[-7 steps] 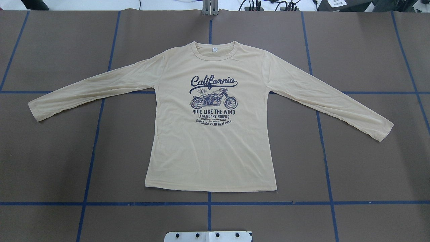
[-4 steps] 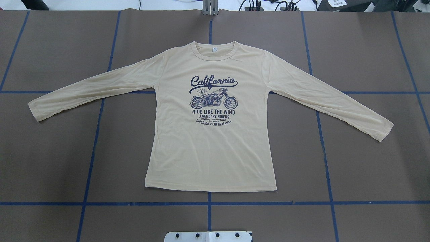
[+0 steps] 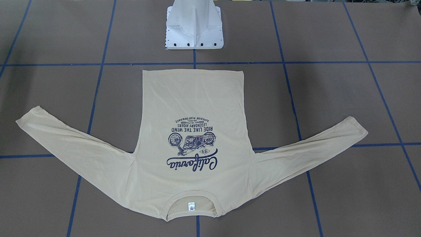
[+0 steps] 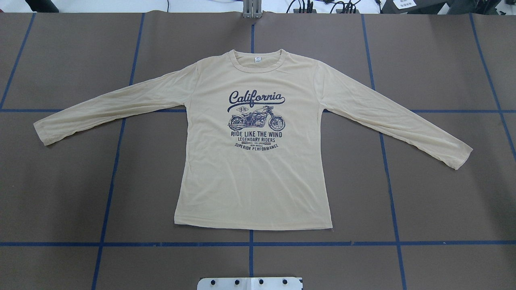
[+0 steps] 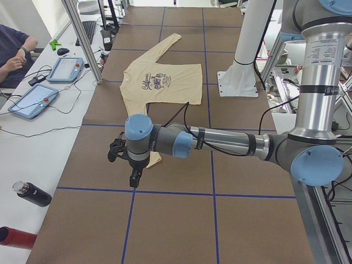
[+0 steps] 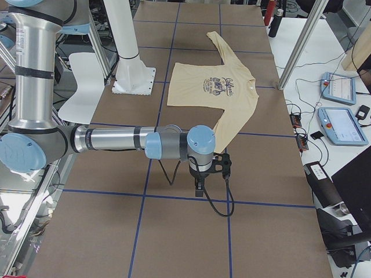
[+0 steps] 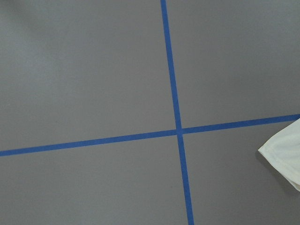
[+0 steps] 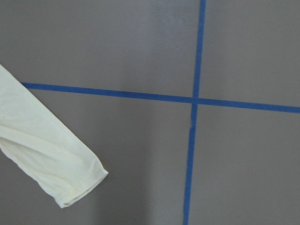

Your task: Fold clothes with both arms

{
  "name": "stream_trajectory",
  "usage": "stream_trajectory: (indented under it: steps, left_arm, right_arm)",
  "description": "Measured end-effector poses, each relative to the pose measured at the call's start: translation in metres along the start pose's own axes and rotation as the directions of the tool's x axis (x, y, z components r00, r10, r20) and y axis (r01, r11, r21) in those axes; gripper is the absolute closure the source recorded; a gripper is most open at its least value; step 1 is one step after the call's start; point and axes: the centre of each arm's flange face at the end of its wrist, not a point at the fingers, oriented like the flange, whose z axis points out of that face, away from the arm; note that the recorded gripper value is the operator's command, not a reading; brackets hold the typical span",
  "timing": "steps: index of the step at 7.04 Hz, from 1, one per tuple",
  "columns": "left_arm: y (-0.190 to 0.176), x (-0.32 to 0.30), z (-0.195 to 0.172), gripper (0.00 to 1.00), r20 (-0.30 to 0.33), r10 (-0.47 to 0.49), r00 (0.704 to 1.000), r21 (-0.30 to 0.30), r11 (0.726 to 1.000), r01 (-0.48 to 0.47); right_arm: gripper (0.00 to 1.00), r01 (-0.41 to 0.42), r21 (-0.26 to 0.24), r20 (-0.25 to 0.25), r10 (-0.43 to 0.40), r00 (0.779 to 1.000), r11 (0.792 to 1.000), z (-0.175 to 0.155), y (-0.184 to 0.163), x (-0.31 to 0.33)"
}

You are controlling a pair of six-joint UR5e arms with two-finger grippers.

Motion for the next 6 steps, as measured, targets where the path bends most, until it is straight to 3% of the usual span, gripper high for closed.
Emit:
stream_trajectory:
  steps: [2,4,6]
  left_arm:
    - [-0.01,0.017,0.004,0.01,-0.034,0.05,0.998,0.045,0.998,-0.049]
    - [-0.021,0.025,0.002,0.01,-0.04,0.061,0.997,0.07,0.996,-0.058]
    - [-0.023,0.026,0.002,0.01,-0.041,0.066,0.997,0.074,0.995,-0.062]
  right_arm:
    - [0.01,0.087,-0.038,0.028,-0.086,0.996,0.995,0.036,-0.023,-0.049]
    - [0.01,0.148,-0.009,0.061,-0.147,0.987,0.989,0.083,-0.029,-0.07]
    - [0.01,0.147,0.041,0.066,-0.149,0.987,0.988,0.135,-0.019,-0.075]
